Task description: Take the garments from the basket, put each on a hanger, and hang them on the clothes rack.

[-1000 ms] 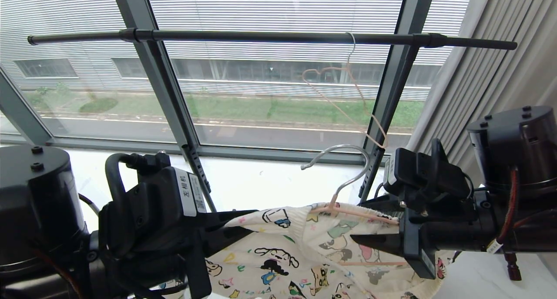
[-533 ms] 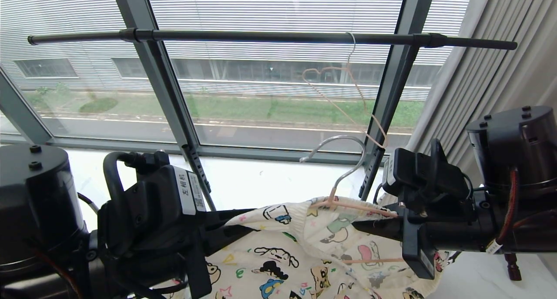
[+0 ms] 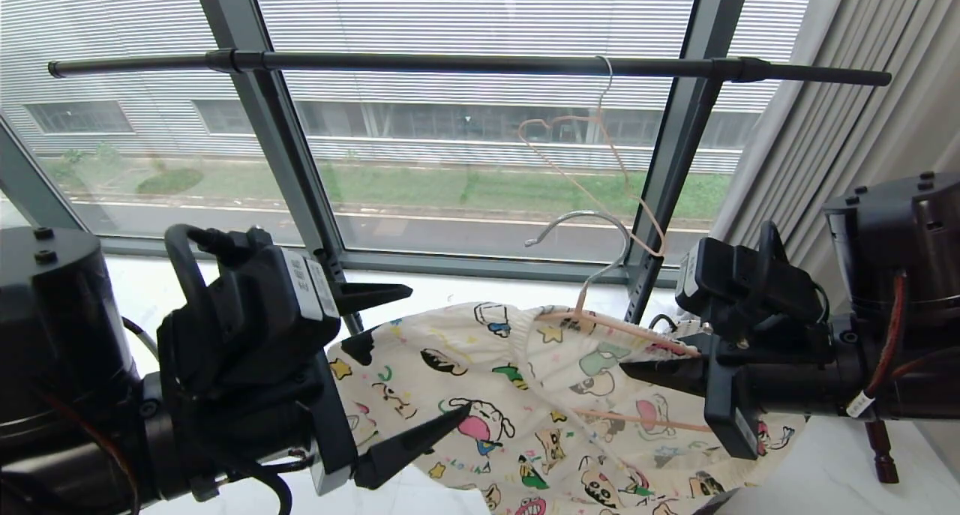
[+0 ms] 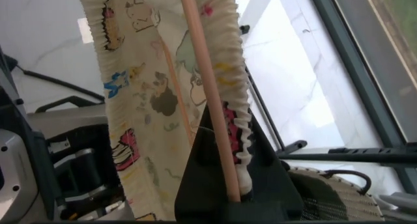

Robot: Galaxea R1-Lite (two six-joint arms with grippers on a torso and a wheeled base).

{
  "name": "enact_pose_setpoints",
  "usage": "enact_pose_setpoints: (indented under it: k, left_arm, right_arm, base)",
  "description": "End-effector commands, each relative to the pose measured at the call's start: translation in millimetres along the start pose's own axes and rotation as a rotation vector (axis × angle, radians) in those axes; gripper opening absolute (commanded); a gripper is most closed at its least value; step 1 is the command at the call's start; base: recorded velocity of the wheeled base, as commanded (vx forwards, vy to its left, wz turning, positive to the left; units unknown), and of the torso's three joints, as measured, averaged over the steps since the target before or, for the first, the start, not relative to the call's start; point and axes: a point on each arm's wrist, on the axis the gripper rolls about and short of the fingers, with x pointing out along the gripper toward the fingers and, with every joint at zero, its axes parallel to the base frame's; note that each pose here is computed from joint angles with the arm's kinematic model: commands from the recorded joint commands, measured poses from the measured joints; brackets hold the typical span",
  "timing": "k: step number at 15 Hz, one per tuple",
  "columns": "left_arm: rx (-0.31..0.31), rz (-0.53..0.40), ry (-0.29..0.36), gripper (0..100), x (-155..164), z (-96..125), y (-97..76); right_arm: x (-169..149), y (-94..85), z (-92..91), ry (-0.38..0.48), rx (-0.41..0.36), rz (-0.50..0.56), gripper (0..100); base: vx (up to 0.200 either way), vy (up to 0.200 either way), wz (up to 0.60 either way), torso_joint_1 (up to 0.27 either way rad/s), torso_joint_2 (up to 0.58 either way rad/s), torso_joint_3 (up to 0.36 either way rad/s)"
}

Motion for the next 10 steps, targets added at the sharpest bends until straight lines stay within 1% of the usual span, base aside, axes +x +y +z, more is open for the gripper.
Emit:
enact_pose_setpoints:
  k: [1,2,3,4,5,6,7,8,9,10]
  left_arm:
    - [-0.039,0.079,0.000,100,-3.4,0.3,15.4]
    - [-0.075,0.124,-0.006,100,-6.1,-1.4,23.4]
    - [-0.137,0.147,-0.012,100,-8.2,-2.6,26.7]
    - [-0.211,0.159,-0.051,100,-13.5,4.4,29.0]
    - [-0.279,0.152,-0.094,100,-14.9,14.0,30.4]
    - [-0.310,0.111,-0.135,100,-11.6,25.7,25.9]
    - [-0.328,0.072,-0.153,100,-4.1,33.8,21.0]
    - [-0.331,0.055,-0.142,100,6.6,36.3,17.1]
    - [-0.335,0.075,-0.109,100,18.0,35.0,13.7]
    - [-0.334,0.138,-0.035,100,36.1,27.7,10.9]
  right_arm:
    - [-3.1,-7.7,-2.9,0.008,0.017,-0.038,0]
    - [-2.4,-12.5,-5.0,0.023,0.028,-0.070,0]
    - [-1.7,-14.8,-5.5,0.035,0.049,-0.097,0]
    - [3.6,-17.6,-3.6,0.048,0.087,-0.127,0]
    - [11.0,-19.4,2.1,0.054,0.122,-0.156,0]
    - [20.1,-18.1,11.9,0.048,0.154,-0.176,0]
    - [29.2,-17.2,22.8,0.032,0.193,-0.189,0]
    - [37.4,-16.8,31.9,0.018,0.214,-0.192,0]
    - [41.9,-18.6,37.3,0.008,0.217,-0.198,0]
    - [46.2,-19.4,40.8,0.004,0.215,-0.200,0]
  base:
    - [0.000,0.000,0.00,0.000,0.00,0.000]
    - [0.000,0.000,0.00,0.000,0.00,0.000]
    - [0.000,0.000,0.00,0.000,0.00,0.000]
    - [0.000,0.000,0.00,0.000,0.00,0.000]
    - [0.000,0.000,0.00,0.000,0.00,0.000]
    - [0.000,0.000,0.00,0.000,0.00,0.000]
    - [0.000,0.000,0.00,0.000,0.00,0.000]
    - [0.000,0.000,0.00,0.000,0.00,0.000]
    - [0.000,0.000,0.00,0.000,0.00,0.000]
    - [0.000,0.000,0.00,0.000,0.00,0.000]
